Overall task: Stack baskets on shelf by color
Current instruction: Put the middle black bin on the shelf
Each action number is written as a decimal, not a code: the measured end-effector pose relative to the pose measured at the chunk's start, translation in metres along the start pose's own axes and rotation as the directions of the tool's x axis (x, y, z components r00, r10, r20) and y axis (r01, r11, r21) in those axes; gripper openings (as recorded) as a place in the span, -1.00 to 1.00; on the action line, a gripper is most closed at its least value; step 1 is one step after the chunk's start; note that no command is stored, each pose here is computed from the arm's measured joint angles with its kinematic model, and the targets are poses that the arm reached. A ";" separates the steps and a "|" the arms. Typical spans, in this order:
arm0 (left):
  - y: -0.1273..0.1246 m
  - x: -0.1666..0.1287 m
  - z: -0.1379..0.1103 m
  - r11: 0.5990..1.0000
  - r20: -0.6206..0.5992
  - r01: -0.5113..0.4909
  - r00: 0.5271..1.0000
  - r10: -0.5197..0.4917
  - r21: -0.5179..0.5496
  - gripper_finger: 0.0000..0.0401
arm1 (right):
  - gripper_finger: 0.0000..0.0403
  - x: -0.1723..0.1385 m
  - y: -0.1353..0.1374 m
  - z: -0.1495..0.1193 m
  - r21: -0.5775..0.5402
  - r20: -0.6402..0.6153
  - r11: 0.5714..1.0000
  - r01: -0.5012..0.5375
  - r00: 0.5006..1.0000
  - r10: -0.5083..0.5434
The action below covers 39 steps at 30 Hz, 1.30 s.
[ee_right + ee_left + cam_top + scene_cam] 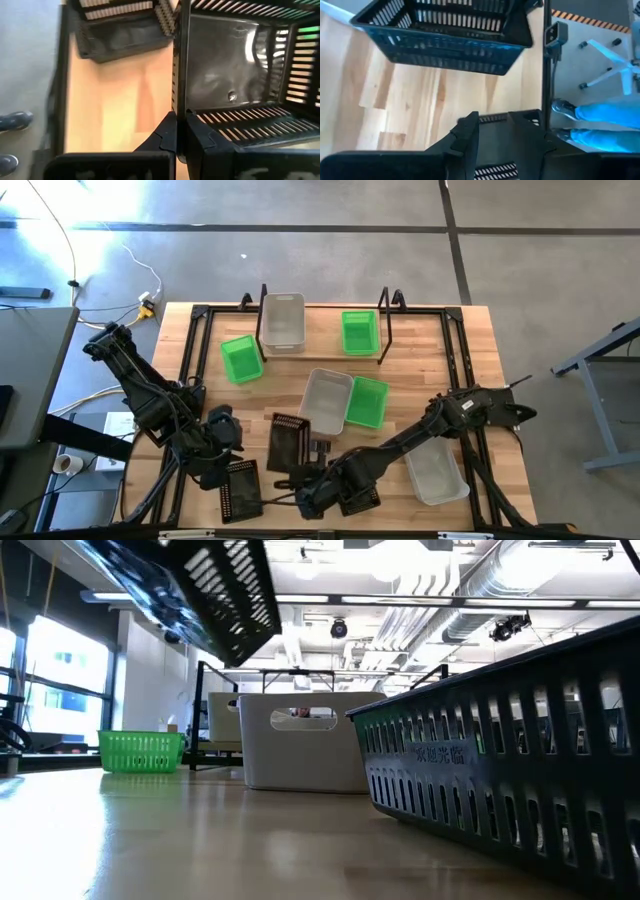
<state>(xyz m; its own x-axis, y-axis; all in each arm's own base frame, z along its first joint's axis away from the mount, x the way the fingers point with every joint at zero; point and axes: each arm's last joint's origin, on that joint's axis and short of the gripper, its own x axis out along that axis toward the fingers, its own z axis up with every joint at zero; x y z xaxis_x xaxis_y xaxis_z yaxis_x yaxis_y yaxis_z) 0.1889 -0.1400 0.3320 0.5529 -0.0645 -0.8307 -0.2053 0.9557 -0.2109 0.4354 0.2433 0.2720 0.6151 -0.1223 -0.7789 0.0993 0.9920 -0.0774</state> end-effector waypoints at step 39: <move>0.101 -0.020 0.059 0.902 0.252 -0.425 0.867 0.431 -0.081 -0.54 | -1.00 -0.034 -0.216 0.028 -0.337 -0.367 0.920 0.200 0.872 -0.324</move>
<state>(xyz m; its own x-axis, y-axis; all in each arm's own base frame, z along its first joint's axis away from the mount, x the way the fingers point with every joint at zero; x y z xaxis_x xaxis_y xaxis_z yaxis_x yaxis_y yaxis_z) 0.2048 -0.0250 0.3578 0.5941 0.4282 -0.6809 -0.4852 0.8660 0.1213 0.4154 0.0321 0.3328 0.2175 -0.4174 -0.8823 -0.0489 0.8981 -0.4370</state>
